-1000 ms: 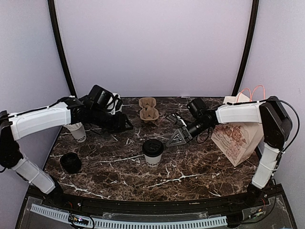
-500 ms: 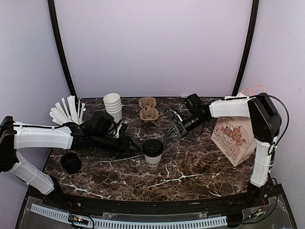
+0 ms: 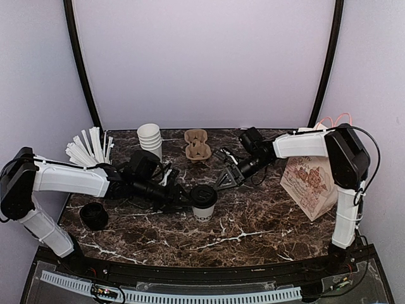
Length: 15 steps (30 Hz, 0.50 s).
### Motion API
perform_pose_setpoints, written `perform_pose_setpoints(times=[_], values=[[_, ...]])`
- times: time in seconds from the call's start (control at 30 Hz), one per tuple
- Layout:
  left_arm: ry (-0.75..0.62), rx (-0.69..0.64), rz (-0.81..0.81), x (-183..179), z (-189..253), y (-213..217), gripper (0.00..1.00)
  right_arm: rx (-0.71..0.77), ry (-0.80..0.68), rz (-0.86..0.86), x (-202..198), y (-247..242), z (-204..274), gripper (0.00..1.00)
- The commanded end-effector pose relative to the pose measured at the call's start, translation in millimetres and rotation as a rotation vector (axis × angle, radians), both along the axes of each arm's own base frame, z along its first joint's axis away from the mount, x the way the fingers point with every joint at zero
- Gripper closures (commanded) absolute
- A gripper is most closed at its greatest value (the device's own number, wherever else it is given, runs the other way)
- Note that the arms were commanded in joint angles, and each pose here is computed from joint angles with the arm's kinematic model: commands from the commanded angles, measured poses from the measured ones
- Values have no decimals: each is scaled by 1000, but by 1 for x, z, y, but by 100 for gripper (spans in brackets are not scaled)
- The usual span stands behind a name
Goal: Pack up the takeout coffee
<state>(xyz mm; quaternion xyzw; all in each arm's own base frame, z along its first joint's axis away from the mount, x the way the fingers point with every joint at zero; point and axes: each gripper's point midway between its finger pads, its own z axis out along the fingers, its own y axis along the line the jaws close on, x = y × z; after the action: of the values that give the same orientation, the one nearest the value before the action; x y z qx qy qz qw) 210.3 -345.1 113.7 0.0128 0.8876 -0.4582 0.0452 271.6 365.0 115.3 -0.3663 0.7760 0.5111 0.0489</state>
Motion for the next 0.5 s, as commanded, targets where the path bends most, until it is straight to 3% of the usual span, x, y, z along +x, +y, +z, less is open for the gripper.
perform_pose_setpoints(times=[0.0, 0.27, 0.47], values=[[-12, -42, -33, 1, 13, -11, 58, 9, 27, 25, -5, 6, -1, 54], [107, 58, -15, -5, -21, 2, 60, -19, 64, 37, -14, 7, -19, 54], [307, 211, 69, -25, -82, 43, 67, -220, 87, -69, -9, -12, -72, 55]])
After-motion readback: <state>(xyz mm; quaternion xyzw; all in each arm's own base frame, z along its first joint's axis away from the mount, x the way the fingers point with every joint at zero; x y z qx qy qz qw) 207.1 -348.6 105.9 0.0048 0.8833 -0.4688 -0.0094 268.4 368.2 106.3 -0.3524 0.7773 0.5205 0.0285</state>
